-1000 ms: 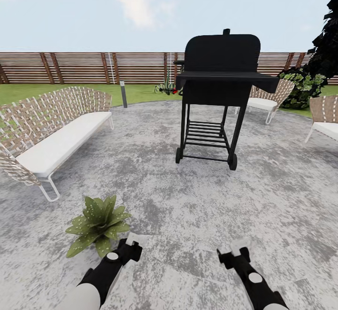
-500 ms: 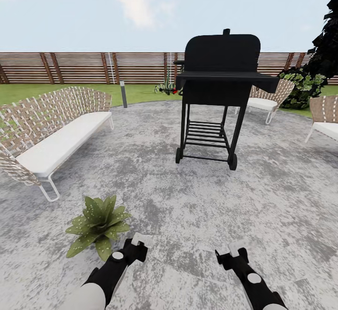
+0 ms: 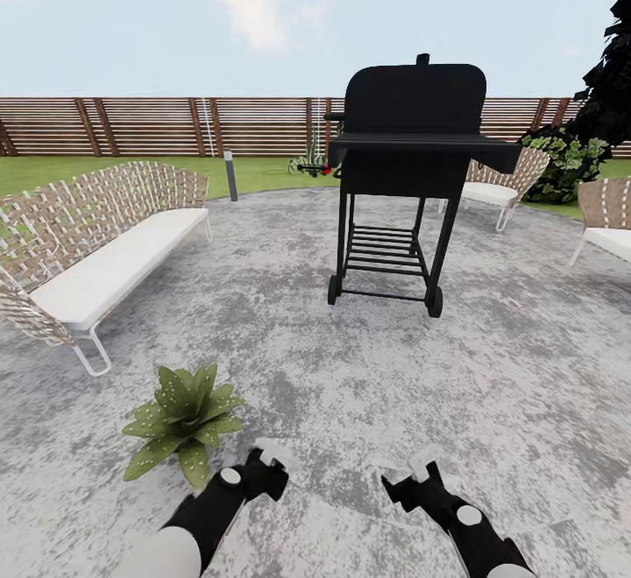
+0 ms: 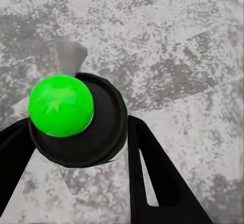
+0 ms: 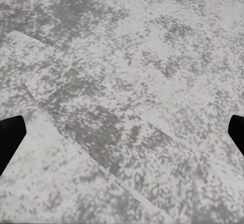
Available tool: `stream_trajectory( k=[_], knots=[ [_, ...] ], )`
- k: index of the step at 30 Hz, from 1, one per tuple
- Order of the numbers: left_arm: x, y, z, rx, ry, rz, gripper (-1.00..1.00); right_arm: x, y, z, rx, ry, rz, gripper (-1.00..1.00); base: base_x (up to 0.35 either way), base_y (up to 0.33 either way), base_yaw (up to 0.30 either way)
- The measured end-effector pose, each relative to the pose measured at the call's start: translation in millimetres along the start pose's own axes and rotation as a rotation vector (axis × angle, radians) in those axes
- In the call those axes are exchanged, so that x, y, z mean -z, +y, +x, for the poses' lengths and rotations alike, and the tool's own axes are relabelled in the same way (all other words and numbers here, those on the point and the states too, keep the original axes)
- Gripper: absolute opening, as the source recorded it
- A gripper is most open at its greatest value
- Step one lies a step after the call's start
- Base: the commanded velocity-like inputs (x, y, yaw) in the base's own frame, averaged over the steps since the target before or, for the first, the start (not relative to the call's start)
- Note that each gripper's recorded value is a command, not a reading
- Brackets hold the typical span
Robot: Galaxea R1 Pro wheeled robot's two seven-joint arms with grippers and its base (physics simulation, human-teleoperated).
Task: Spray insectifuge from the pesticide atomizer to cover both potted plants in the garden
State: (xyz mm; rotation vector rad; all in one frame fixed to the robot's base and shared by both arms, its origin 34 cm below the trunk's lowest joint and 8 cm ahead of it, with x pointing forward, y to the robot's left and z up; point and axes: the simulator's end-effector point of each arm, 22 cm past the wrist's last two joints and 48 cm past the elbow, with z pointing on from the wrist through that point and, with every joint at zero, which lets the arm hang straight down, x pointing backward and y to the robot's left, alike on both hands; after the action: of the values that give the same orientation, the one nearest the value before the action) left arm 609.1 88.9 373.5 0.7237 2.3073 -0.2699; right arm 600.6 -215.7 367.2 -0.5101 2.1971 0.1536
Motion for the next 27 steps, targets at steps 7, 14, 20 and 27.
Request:
stream_trajectory(
  k=[7, 14, 20, 27],
  knots=[
    [8.8, -48.8, 15.2, -0.098, 0.111, 0.257, -1.00, -3.5, 52.9, -10.5, 0.167, 0.009, -0.206, 1.00, 0.000, 0.000, 0.000],
    [25.3, -53.4, 52.6, -0.209, 0.265, 0.366, -1.00, 0.7, 78.3, -7.8, 0.226, 0.023, -0.318, 1.00, 0.000, 0.000, 0.000],
    [32.7, -34.4, 69.1, -0.206, 0.321, 0.357, -1.00, -2.4, 99.2, -20.9, 0.216, 0.011, -0.367, 1.00, 0.000, 0.000, 0.000],
    [30.4, -17.5, 59.8, -0.149, 0.280, 0.298, -1.00, 3.6, 87.6, -0.7, 0.179, 0.033, -0.351, 1.00, 0.000, 0.000, 0.000]
  ],
)
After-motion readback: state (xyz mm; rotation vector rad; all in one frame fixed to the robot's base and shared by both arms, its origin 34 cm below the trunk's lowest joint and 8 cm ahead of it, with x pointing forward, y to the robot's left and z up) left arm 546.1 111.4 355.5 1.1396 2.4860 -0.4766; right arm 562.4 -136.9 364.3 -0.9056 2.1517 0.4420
